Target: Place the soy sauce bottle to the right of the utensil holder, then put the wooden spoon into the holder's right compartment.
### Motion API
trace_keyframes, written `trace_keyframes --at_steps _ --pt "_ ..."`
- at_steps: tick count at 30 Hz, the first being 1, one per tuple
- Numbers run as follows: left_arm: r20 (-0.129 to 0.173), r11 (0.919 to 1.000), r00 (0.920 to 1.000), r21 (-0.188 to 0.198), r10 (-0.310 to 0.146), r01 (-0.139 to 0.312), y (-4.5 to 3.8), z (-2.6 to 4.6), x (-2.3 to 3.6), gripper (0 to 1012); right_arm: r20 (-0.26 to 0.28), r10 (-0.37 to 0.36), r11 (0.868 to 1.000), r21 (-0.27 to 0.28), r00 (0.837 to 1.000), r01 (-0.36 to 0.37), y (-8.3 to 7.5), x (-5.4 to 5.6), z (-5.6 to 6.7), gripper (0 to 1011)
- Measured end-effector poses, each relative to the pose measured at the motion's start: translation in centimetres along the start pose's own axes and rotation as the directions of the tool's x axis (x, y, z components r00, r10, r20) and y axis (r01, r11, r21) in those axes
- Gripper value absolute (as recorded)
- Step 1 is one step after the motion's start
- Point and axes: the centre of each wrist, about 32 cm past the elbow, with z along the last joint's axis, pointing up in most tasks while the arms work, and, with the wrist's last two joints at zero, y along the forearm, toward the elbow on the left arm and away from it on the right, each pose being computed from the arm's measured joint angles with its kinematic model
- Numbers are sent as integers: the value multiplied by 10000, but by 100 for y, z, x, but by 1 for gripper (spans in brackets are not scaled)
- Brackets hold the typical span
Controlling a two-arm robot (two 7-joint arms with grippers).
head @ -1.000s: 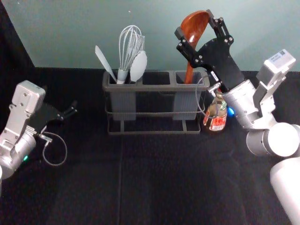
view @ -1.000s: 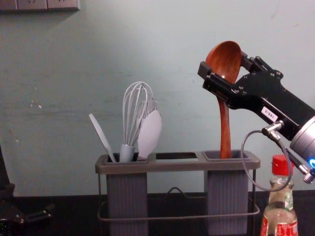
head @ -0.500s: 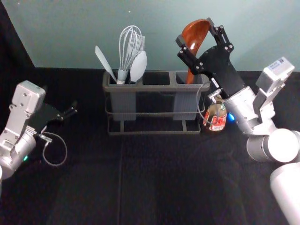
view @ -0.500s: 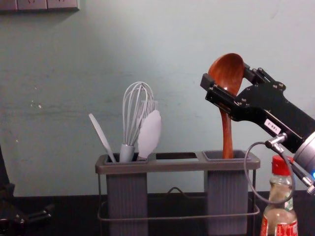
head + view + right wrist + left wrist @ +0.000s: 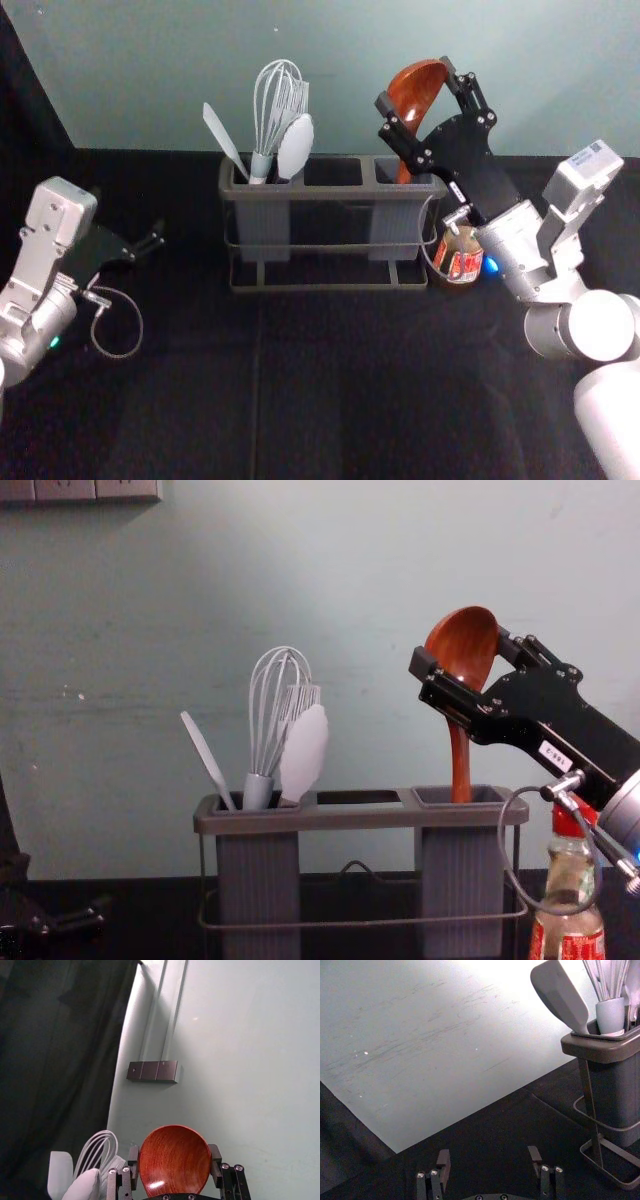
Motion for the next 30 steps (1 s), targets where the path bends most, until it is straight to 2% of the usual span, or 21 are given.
trace_keyframes --at_steps 30 --pt "0 10000 10000 0 0 0 0 0 0 1011 -114 -189 9994 -293 9998 186 -130 -55 -49 854"
